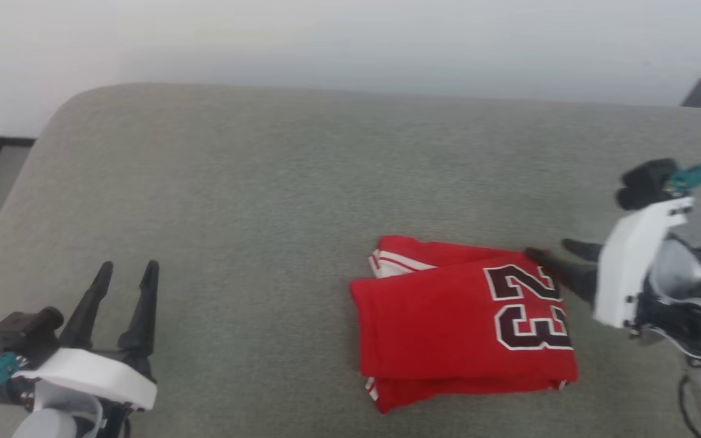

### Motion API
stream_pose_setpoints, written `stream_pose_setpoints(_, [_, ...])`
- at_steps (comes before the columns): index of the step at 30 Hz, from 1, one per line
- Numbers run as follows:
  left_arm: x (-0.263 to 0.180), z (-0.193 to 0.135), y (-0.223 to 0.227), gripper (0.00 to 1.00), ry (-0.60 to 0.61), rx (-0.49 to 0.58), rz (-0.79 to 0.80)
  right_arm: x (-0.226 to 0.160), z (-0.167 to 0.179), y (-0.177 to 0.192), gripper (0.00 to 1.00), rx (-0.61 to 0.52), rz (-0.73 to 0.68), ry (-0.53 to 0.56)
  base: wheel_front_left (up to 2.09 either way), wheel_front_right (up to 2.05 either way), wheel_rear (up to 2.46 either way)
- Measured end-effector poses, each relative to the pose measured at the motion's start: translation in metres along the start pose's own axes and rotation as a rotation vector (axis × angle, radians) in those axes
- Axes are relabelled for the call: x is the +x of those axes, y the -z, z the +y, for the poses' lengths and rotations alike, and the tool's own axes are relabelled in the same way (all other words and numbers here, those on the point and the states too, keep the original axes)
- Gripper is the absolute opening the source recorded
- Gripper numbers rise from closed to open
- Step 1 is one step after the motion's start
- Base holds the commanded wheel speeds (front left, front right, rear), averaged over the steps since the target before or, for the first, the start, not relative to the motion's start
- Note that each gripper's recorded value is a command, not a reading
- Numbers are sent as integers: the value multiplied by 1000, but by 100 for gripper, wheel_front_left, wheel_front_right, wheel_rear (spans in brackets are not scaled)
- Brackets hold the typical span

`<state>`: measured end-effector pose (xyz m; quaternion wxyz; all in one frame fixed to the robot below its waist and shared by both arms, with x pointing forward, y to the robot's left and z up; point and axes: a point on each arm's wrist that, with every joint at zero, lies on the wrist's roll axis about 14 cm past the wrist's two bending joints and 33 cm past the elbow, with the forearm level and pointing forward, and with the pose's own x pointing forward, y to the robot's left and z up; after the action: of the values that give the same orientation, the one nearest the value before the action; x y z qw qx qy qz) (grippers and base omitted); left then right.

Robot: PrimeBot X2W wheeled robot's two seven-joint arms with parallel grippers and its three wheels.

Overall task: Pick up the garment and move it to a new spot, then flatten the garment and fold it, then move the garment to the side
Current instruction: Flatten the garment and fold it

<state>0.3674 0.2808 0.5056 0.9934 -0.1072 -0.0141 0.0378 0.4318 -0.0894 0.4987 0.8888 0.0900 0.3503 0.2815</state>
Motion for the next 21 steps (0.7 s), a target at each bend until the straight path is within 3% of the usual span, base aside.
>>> stream_pose_setpoints(11, [9,-14,6,100,62,25,22,-68,-64,-4,100,35,-288,211,0,0,0])
stream_pose_setpoints(21, [3,-20,0,100,90,37,8,-122,-88,10,100,10,-540,331,0,0,0])
